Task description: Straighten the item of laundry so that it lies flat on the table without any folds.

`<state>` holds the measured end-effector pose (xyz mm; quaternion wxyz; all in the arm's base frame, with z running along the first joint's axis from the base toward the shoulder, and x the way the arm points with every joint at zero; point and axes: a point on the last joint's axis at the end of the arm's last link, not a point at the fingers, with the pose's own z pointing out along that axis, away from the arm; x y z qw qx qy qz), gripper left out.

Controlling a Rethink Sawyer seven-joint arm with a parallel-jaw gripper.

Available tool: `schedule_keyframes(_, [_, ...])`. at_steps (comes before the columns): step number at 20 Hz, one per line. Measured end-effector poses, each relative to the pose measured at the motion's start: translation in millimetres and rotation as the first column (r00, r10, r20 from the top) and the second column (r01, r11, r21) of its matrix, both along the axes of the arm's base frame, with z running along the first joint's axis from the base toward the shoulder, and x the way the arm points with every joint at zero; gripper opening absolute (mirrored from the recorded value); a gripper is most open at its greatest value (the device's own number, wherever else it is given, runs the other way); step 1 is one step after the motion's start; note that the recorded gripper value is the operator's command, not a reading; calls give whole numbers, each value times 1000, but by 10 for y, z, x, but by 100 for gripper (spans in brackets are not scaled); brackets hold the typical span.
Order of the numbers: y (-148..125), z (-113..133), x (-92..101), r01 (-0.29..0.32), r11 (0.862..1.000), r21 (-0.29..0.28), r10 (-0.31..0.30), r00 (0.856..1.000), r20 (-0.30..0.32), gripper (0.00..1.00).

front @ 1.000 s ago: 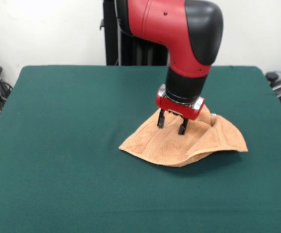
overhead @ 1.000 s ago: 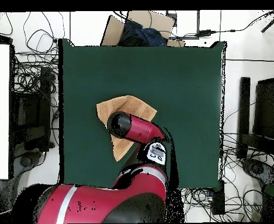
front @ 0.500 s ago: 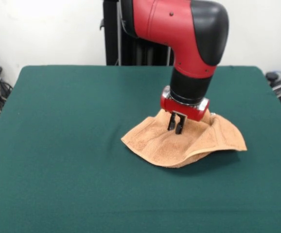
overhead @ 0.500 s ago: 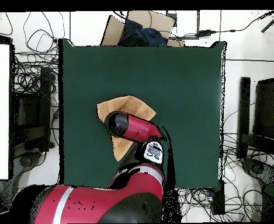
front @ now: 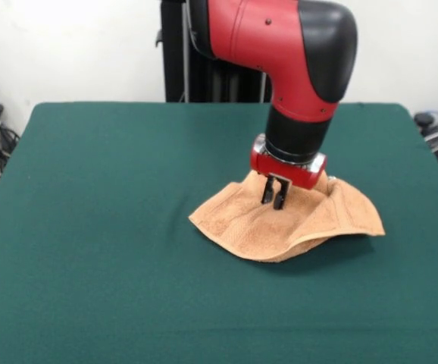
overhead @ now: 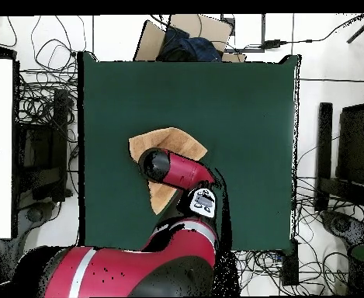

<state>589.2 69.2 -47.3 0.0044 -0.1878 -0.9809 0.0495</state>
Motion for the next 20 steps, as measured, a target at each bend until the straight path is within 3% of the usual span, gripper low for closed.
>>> schedule_keyframes(5, [-38,0,8,14,1000,20,-14,1000,-2,0])
schedule_keyframes(12, [-257,32,-23,45,991,123,-44,999,-9,0])
schedule_keyframes(20, [-726,62,-321,68,988,141,-63,997,-45,0])
